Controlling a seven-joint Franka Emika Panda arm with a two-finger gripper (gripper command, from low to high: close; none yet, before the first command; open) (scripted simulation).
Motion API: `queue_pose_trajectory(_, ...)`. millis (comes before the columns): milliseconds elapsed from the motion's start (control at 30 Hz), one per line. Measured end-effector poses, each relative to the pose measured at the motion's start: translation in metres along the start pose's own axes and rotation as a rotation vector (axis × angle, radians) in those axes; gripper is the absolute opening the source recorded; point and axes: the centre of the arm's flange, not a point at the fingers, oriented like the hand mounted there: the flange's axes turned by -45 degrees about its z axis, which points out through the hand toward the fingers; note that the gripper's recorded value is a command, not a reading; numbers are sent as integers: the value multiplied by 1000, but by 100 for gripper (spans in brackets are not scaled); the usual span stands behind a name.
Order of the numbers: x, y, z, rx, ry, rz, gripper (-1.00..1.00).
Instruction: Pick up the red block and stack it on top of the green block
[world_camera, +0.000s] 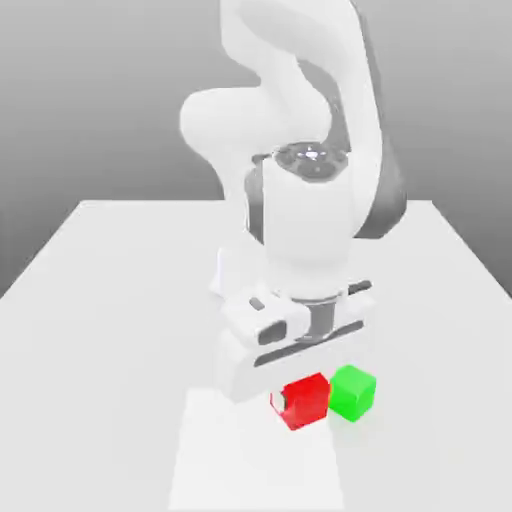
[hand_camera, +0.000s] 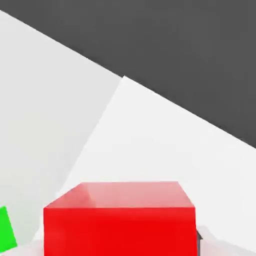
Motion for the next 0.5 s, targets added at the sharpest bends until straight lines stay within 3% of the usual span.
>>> queue_pose_trajectory(167,-31,-61,-13,-5,-2,-12,-100)
queue_pose_trajectory(400,-35,-68,43,-9,-3,-12,-100)
queue_pose_trajectory(433,-36,-68,48,-8,-3,-12,100)
queue_pose_trajectory(500,-36,-68,48,-8,-3,-12,100)
